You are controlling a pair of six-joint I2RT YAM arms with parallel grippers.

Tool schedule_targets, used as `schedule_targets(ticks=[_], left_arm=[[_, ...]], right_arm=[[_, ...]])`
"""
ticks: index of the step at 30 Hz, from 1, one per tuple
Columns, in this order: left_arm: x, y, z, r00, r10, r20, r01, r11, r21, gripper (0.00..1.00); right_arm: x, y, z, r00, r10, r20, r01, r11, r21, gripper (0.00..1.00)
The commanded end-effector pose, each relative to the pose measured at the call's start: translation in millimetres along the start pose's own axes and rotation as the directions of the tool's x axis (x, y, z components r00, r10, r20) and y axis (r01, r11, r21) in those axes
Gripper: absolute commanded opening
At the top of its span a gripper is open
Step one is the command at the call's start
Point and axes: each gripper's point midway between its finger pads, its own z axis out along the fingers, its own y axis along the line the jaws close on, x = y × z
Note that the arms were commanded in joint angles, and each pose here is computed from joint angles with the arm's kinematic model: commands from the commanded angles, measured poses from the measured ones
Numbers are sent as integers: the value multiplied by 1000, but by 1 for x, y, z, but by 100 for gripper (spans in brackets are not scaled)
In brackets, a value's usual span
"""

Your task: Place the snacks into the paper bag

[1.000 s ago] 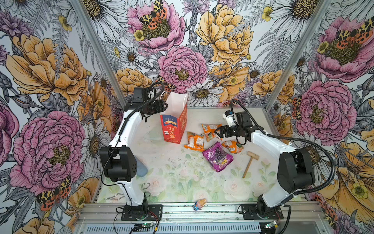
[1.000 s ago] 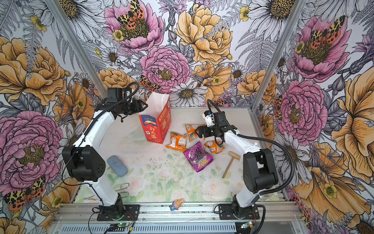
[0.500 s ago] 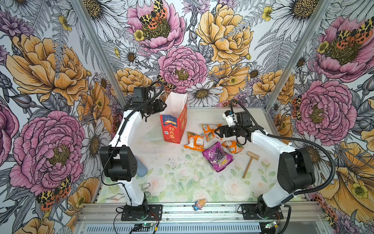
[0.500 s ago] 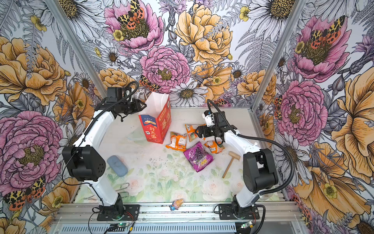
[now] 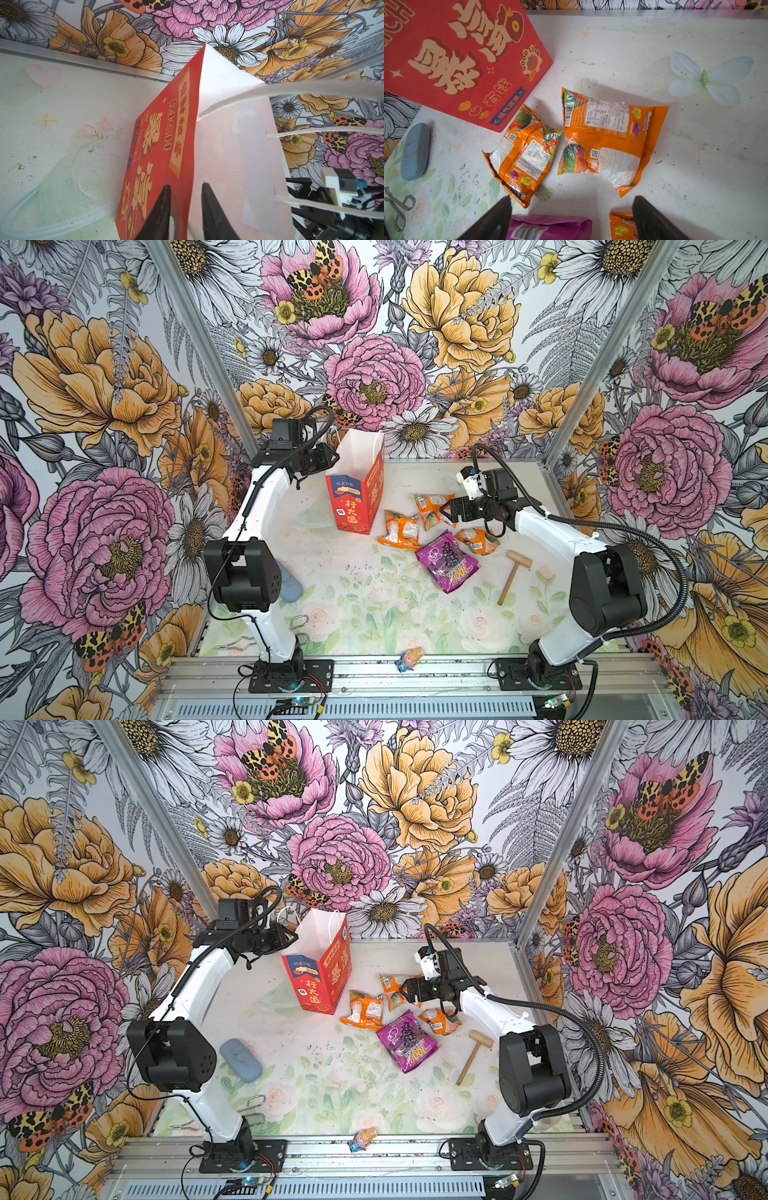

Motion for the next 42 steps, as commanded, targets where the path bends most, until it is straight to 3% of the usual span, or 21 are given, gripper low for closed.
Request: schedule_targets(ticks=[1,10,16,17,25,37,41,42], left_arm=[[-9,-2,-2,1000,-16,13,16,999,28,27],[-8,-5,-2,999,-31,7,31,999,44,21],[-7,-10,-3,999,-36,-2,36,997,72,6],[0,-1,11,998,-53,-32,55,997,62,6],[3,1,13,997,-67,-39,69,996,55,3],[2,-3,8,997,-73,-33,75,995,62,0],[4,-4,10,996,-84,-39,87,994,63,0],[-3,-14,-4,997,-70,-10,71,995,75,0]], right_arm=[[-9,6,3,999,-33,11,33,999,-16,93],[-5,39,17,995,-96,-11,94,988,-125,93],[-6,62,30,991,-134,-22,127,974,-187,93],[-6,66,33,990,-139,-25,131,972,-195,93],[-2,96,47,983,-180,-25,167,947,-276,93],[-4,116,60,979,-203,-12,188,925,-329,93],[-7,131,63,983,-185,18,177,901,-396,93],[-8,136,65,984,-175,30,172,891,-421,92]])
